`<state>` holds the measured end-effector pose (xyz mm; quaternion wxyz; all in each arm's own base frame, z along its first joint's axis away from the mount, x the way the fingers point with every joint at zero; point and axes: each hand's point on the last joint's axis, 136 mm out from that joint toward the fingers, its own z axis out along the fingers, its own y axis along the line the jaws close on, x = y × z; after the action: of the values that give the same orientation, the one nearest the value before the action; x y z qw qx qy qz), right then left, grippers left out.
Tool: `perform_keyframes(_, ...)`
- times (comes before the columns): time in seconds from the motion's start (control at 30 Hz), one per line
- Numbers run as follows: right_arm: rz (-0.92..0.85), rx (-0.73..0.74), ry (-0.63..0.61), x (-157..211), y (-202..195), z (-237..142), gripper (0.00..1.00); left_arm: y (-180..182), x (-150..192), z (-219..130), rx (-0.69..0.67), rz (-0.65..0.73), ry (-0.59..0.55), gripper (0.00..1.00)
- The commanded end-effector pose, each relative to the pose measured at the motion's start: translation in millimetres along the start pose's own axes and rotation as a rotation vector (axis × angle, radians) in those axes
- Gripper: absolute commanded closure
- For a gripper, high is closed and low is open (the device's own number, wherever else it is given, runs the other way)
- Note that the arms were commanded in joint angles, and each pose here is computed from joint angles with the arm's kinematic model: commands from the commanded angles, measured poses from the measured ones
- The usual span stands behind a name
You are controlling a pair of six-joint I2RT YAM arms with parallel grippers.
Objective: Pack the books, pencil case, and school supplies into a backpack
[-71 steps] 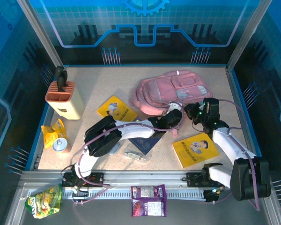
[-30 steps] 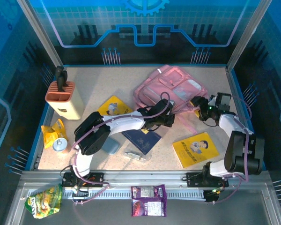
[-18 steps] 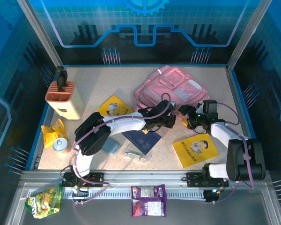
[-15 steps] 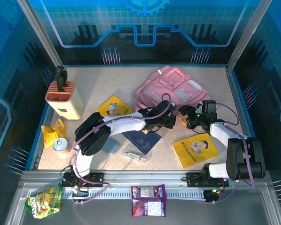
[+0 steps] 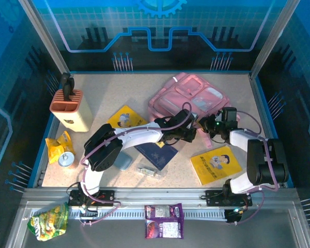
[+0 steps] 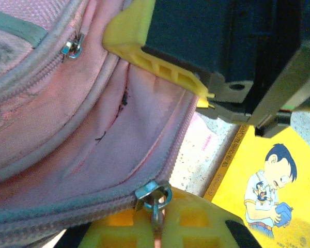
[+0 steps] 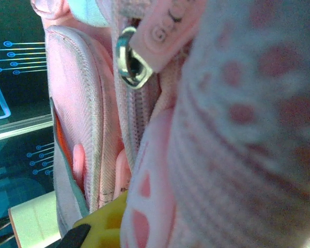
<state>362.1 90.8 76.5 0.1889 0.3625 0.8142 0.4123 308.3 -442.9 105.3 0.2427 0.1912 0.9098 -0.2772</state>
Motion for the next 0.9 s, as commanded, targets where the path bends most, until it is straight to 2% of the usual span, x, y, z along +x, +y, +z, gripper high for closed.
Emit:
perform_keyframes(0.0, -0.077, 0.025, -0.102, -39, 8, -15, 1.00, -34, -7, -37, 0.110, 0.107, 0.012, 1.00)
perform_keyframes(0.17, -0.092, 0.031, -0.122, -65, 15, -30, 1.00, 6, 17, -56, 0.047, 0.110, 0.066, 1.00)
perform_keyframes(0.33, -0.111, 0.036, -0.129, -87, 27, -33, 1.00, 54, 31, -64, -0.017, 0.045, 0.109, 1.00)
perform_keyframes(0.47, -0.138, 0.015, -0.102, -88, 37, -29, 0.97, 52, 31, -63, 0.003, 0.019, 0.141, 1.00)
perform_keyframes(0.67, -0.161, 0.026, -0.058, -65, 35, -39, 0.56, 37, 13, -51, 0.076, -0.069, 0.074, 1.00)
perform_keyframes(0.73, -0.175, 0.029, -0.031, -48, 31, -48, 0.39, 33, 8, -48, 0.085, -0.081, 0.063, 1.00)
perform_keyframes(0.87, -0.185, 0.048, -0.011, -18, 15, -66, 0.21, 28, 8, -42, 0.107, -0.076, 0.062, 1.00)
